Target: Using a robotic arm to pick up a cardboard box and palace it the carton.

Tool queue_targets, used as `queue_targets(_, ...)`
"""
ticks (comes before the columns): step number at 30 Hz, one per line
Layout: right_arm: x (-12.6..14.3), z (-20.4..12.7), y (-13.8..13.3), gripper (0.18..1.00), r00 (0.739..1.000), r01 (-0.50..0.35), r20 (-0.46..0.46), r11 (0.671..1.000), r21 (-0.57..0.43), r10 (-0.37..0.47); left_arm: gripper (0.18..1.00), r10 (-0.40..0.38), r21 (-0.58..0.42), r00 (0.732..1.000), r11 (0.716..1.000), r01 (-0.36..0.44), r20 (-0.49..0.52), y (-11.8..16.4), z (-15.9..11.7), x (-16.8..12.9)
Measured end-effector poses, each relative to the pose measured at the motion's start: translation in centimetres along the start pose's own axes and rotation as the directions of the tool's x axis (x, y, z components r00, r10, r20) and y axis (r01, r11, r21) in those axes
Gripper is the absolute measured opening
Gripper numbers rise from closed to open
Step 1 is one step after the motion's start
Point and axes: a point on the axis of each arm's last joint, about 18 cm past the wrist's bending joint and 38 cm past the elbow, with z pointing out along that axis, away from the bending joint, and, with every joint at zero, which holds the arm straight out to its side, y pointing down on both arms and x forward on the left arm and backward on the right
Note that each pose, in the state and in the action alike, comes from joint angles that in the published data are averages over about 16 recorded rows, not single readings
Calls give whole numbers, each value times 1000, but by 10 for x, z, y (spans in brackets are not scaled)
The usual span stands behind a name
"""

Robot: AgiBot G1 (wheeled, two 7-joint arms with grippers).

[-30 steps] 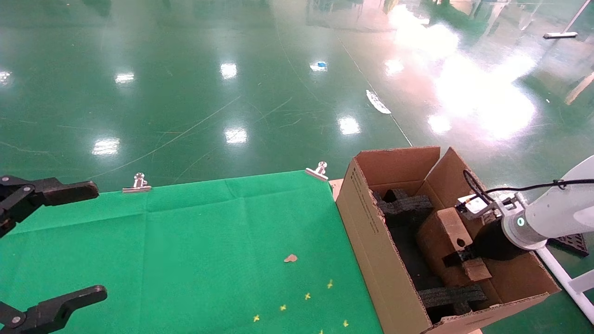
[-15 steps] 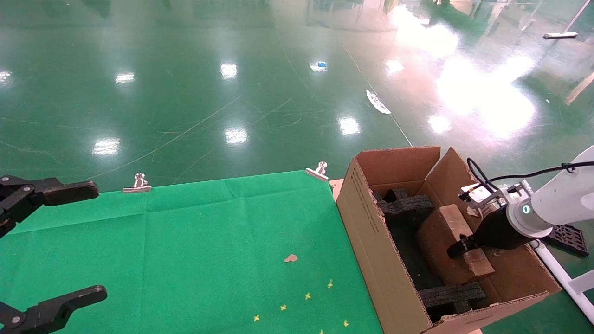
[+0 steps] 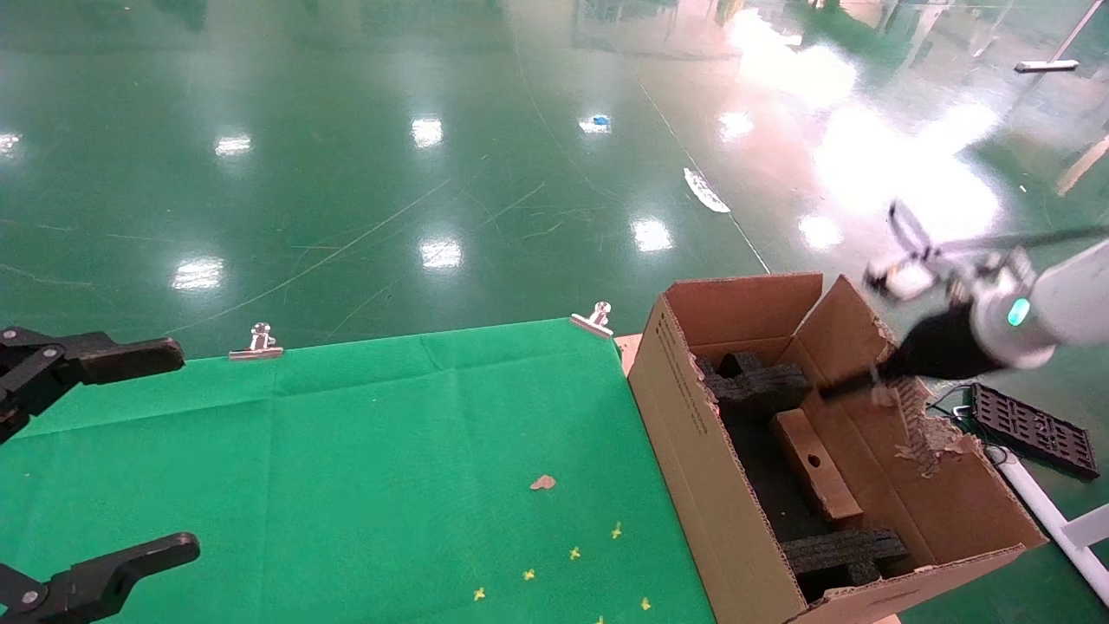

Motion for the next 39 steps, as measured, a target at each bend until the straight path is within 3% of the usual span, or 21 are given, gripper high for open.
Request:
queue_targets(5,5,-44,-31,899,997,77,12,984,162,-80,1001,0,0,1000,1000,0,0,0,0,0)
queue_targets(12,-1,-93,-50,970,984,160,11,922,352,-175,1001,0,0,1000,1000,0,0,0,0,0)
queue_targets(22,-41,-108,-58,999,954,214,86,849,482,-289,1001,0,0,1000,1000,0,1,0,0,0)
queue_targets(30,-88,-101,-66,1000,893,250,193,803,541,-408,1001,0,0,1000,1000,0,1,0,0,0)
queue_targets(39,-141,-95,-66,1000,791,263,303,743,615,-532,1001,0,0,1000,1000,0,0,0,0,0)
